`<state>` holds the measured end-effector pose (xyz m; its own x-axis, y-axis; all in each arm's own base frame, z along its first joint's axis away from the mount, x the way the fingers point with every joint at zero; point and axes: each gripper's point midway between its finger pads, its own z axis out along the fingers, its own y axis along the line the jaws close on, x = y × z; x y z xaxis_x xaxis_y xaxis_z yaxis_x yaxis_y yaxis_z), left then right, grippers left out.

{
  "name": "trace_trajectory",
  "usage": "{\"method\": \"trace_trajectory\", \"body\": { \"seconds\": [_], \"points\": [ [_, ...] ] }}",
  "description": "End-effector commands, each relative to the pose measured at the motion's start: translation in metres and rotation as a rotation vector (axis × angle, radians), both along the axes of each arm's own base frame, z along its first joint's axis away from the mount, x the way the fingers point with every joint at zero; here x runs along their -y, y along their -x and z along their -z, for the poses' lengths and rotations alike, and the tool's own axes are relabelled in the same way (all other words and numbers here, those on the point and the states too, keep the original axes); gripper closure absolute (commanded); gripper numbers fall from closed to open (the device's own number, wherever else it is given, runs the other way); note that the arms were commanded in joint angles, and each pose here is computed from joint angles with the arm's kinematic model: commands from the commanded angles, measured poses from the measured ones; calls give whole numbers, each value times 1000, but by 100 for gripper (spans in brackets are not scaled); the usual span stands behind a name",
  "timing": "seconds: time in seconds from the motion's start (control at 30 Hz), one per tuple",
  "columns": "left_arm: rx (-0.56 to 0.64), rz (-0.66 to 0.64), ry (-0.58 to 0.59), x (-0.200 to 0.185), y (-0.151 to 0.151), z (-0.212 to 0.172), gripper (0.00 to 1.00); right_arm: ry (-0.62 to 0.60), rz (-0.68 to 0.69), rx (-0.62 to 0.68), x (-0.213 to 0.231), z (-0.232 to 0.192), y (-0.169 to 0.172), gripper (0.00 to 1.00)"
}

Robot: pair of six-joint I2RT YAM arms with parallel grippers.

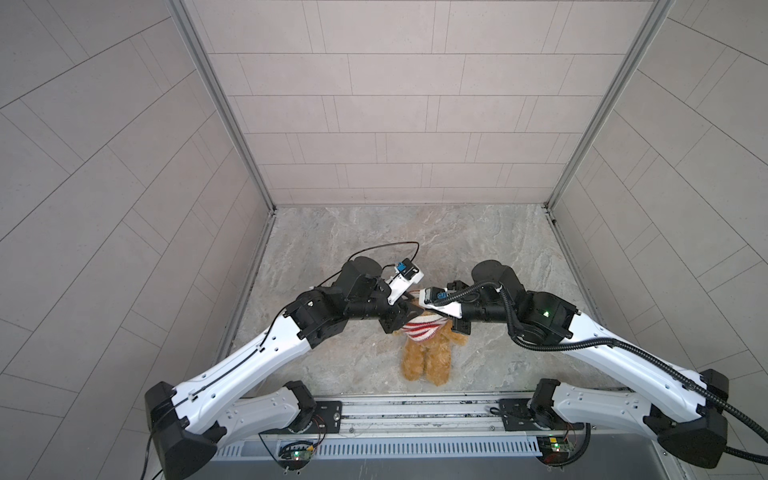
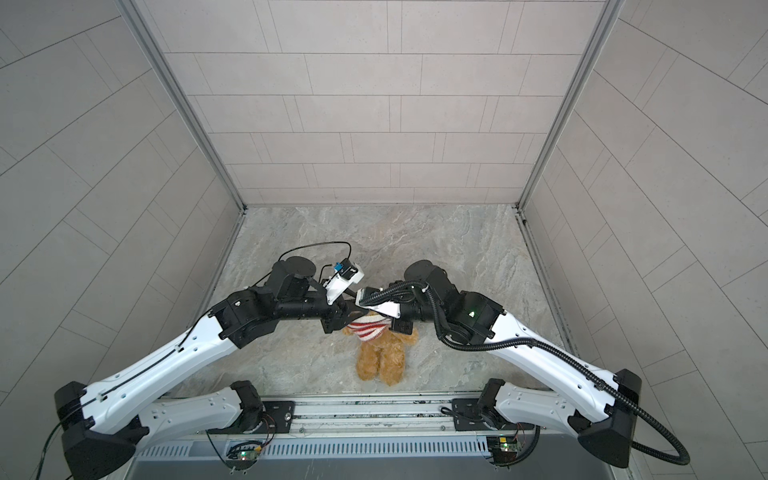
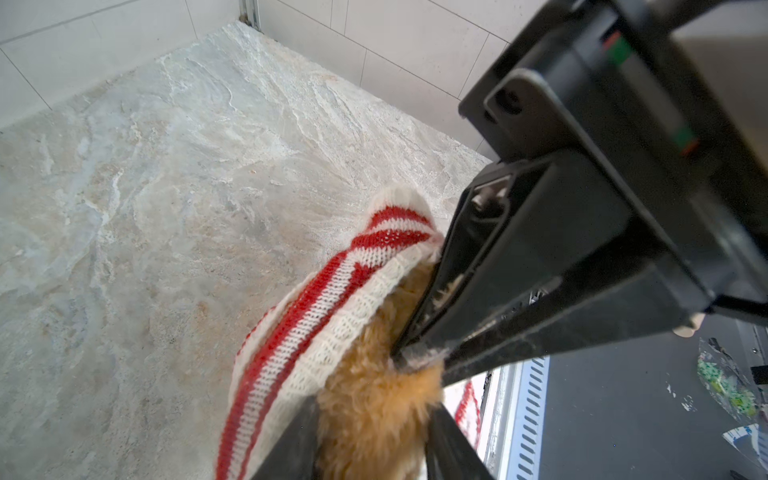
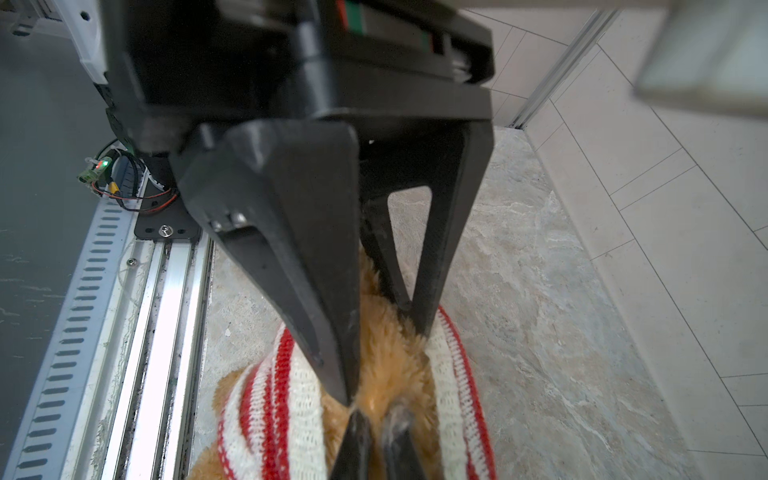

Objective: Dress the teddy bear
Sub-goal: 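Stretch the sweater opening apart with both grippers over the bear's head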

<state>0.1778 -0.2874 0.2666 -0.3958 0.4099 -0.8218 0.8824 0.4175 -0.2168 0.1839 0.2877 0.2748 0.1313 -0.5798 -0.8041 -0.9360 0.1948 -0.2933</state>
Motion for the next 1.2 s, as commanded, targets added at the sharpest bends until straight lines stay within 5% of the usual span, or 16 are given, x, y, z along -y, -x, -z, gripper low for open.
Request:
{"method": "trace_trajectory", "body": {
  "seconds": [0.0,0.4,0.57,0.7,0.93,1.17],
  "points": [
    [-6,33,-8,4,3,0,64,-88,-52,78,-9,-27,5,100],
    [-48,30,-39,6,2,20,80,-156,-42,136,-20,-38,2,100],
    [-36,-31,5,4,-5,15,100,-167,-31,142,-20,-39,1,100],
    [8,-112,42,-3,-15,9,100,-204,70,129,-12,-41,-8,100],
    [75,-184,171,-9,-23,-5,100,-377,366,-41,37,-25,-10,51],
    [102,-219,269,-16,-20,-10,100,-529,570,-251,72,21,-5,52]
  ]
}}
